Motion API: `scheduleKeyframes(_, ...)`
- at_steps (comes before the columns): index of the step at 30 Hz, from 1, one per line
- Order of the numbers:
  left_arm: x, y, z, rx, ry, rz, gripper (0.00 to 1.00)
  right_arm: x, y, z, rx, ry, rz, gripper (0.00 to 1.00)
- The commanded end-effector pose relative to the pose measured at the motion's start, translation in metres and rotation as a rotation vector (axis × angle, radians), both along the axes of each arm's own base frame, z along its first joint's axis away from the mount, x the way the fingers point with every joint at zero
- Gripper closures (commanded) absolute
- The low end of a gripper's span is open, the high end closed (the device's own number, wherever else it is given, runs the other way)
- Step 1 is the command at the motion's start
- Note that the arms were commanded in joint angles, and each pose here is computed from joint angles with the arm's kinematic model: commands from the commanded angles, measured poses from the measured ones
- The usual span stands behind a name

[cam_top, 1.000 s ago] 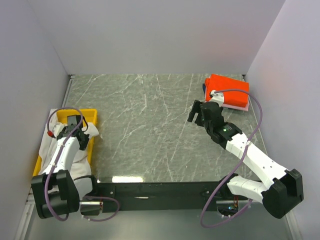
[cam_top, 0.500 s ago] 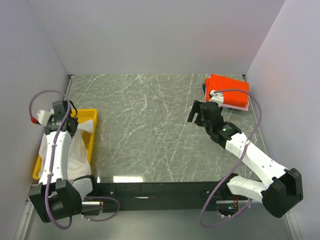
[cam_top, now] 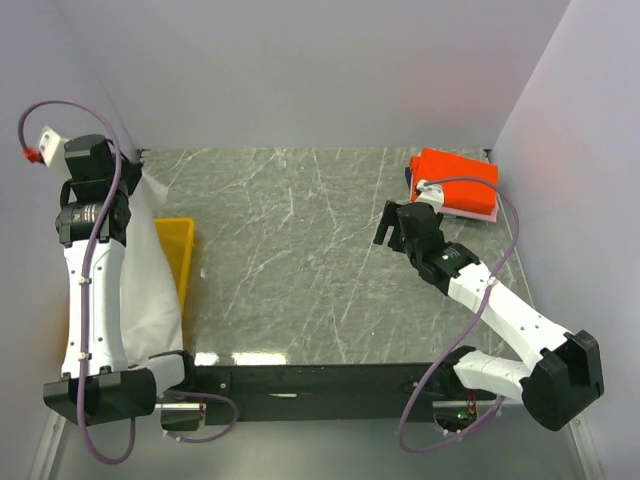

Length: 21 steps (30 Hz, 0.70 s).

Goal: Fold and stack the t-shirts
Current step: Grab the tshirt from the pile, then move the tshirt to the center of the board

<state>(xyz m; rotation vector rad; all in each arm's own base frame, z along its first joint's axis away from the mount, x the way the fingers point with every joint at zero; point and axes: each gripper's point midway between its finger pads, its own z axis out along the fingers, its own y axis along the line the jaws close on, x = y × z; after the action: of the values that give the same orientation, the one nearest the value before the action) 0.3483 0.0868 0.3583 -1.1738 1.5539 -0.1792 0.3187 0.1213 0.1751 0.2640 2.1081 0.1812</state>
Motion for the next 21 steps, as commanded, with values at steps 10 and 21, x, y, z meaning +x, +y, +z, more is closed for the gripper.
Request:
scheduleKeyframes(10,-0.009,-0.145,0.225,0.189,-0.714,-0.681,1.0,0.011,-0.002,0.023,0.025,-0.072,-0.031,0.12)
scheduleKeyframes(21,-0.041,-0.256,0.289,0.124,-1.018,-1.143,1.0,0.007,-0.009,0.029,0.034,-0.098,-0.062,0.12)
